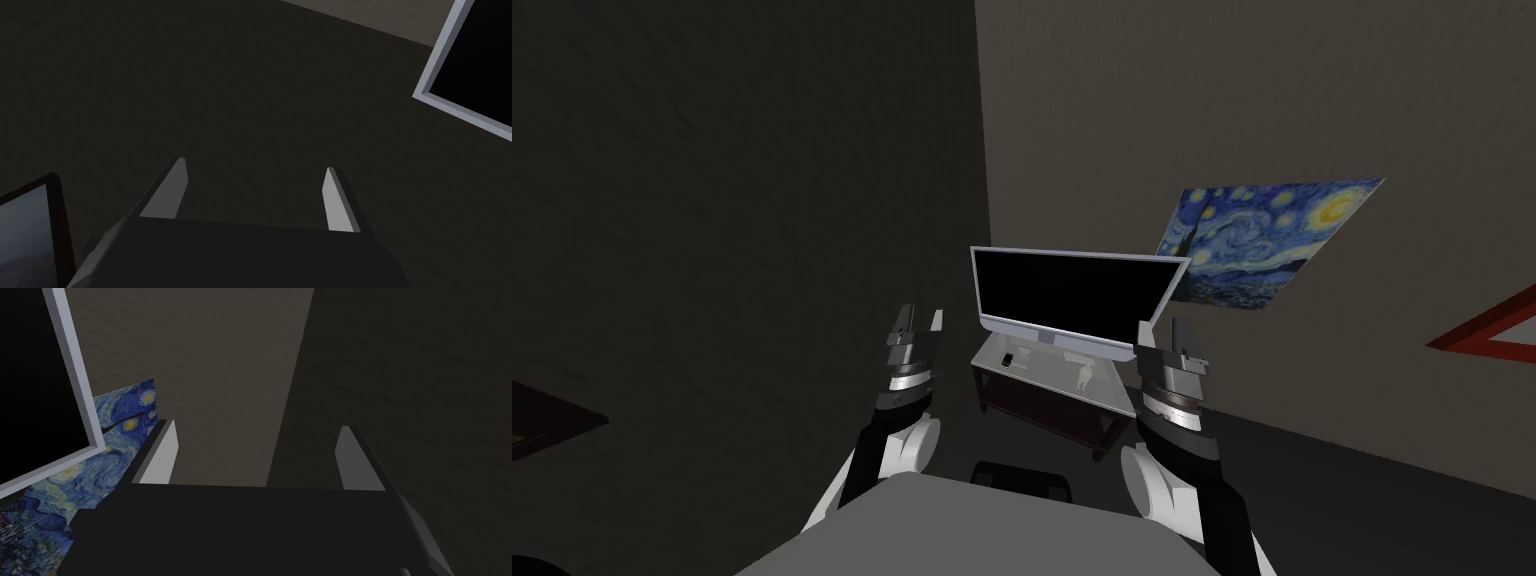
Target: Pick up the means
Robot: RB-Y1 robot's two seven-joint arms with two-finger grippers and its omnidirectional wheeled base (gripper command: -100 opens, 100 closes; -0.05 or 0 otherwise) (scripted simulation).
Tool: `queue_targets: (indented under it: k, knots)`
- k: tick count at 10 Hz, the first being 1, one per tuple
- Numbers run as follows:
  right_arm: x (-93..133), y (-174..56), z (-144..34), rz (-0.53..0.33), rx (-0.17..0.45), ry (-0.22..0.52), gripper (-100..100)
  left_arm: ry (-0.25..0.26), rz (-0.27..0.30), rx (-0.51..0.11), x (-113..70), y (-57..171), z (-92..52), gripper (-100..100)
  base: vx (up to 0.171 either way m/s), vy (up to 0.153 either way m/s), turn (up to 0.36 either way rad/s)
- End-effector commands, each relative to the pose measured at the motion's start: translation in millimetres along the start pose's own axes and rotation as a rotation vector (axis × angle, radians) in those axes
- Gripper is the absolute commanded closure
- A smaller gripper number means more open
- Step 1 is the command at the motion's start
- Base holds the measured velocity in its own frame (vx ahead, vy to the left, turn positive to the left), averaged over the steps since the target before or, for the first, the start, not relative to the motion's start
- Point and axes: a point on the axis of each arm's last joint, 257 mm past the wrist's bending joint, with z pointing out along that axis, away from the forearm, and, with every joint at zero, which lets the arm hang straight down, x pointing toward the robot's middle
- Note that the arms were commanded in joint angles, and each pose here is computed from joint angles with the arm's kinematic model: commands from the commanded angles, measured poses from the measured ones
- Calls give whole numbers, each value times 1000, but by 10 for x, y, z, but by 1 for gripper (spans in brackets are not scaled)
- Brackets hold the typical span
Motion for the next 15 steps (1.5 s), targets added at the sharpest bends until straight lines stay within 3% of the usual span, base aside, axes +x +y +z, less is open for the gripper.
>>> queue_targets:
  k: [1, 4, 5, 9, 10, 12, 13, 14, 15]
  knots:
    - [0, 0, 0, 0, 0, 0, 0, 47, 33, -10, 67, 34, -3, -100, -5, 12, -66]
    - [0, 0, 0, 0, 0, 0, 0, 167, 148, -36, 252, 167, -38, -100, -21, 47, -121]
    - [0, 0, 0, 0, 0, 0, 0, 174, 150, -37, 259, 168, -40, -100, -24, 50, -67]
    - [0, 0, 0, 0, 0, 0, 0, 374, 380, -67, 540, 484, -191, -100, -37, 71, -202]
    - [0, 0, 0, 0, 0, 0, 0, 390, 401, -64, 556, 490, -201, -100, -47, 75, -86]
    - [0, 0, 0, 0, 0, 0, 0, 504, 530, -71, 669, 700, -331, -100, -42, 59, -237]
    - [0, 0, 0, 0, 0, 0, 0, 516, 558, -65, 685, 707, -342, -100, -42, 60, -103]
    - [0, 0, 0, 0, 0, 0, 0, 578, 629, -65, 731, 826, -426, -100, -31, 60, -216]
    - [0, 0, 0, 0, 0, 0, 0, 583, 643, -61, 738, 830, -431, -100, -25, 51, -100]
